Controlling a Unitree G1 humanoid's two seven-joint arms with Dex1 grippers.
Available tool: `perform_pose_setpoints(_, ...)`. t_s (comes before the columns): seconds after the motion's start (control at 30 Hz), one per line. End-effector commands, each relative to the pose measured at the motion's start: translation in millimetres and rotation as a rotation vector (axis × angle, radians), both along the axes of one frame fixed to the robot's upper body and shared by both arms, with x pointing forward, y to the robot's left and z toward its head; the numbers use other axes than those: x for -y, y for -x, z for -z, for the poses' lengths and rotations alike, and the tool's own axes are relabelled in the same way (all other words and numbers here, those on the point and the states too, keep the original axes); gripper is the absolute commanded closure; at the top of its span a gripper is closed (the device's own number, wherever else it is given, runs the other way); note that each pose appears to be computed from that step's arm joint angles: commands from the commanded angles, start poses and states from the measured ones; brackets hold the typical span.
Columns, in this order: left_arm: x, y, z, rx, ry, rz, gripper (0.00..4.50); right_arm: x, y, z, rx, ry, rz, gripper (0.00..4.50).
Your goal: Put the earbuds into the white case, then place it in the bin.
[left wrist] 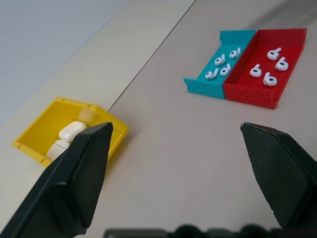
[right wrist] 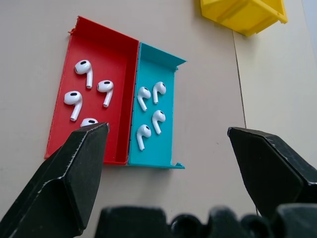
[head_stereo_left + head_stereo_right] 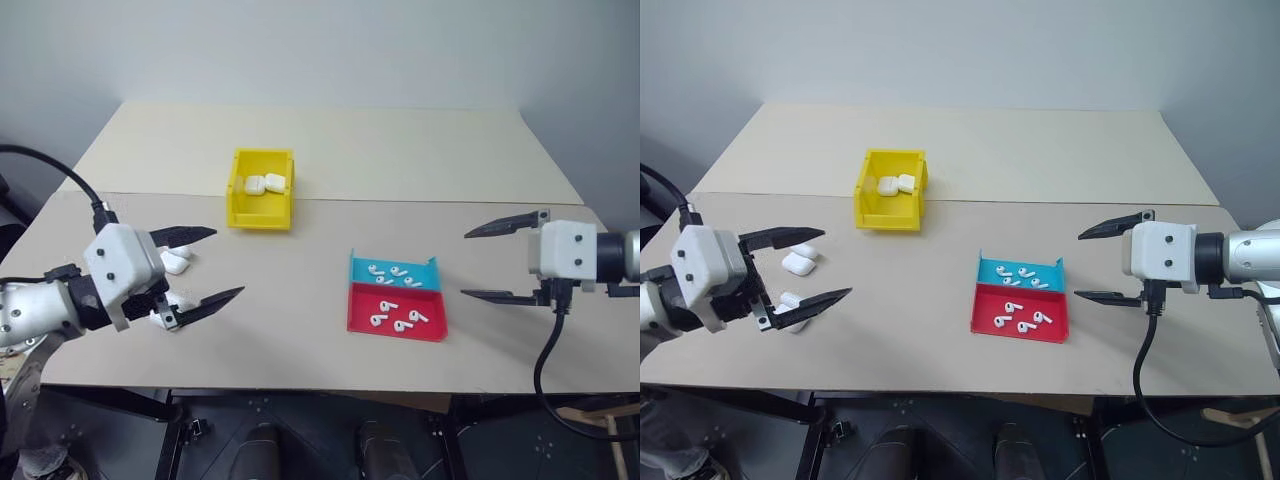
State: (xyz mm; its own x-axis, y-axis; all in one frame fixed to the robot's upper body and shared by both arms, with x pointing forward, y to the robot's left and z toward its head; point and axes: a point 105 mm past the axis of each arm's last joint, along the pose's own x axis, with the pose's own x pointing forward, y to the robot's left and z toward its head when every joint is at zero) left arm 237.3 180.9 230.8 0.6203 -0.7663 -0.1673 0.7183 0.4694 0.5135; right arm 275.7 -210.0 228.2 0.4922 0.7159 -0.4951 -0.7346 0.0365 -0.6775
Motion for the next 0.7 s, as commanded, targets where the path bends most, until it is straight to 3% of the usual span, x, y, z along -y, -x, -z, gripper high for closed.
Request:
perform_pose_setpoints(0.03,1.0,3.1,-11.6,0.030,0.009,-0.010,0.00,-4.5,1.8,-10.1,0.051,-0.003,-0.028,0.03)
perform_pose_setpoints(0.23,1.8,1.3,-20.2,0.082,0.051,-0.056,0.00,-5.4,0.9,-8.9,0.048,-0.003,-0.032,0.03)
perform_pose_setpoints(0.7,-10.6,2.7,-3.1,0.082,-0.088,-0.240,0.00,-4.0,8.7,-8.2,0.017,0.016,-0.032,0.03)
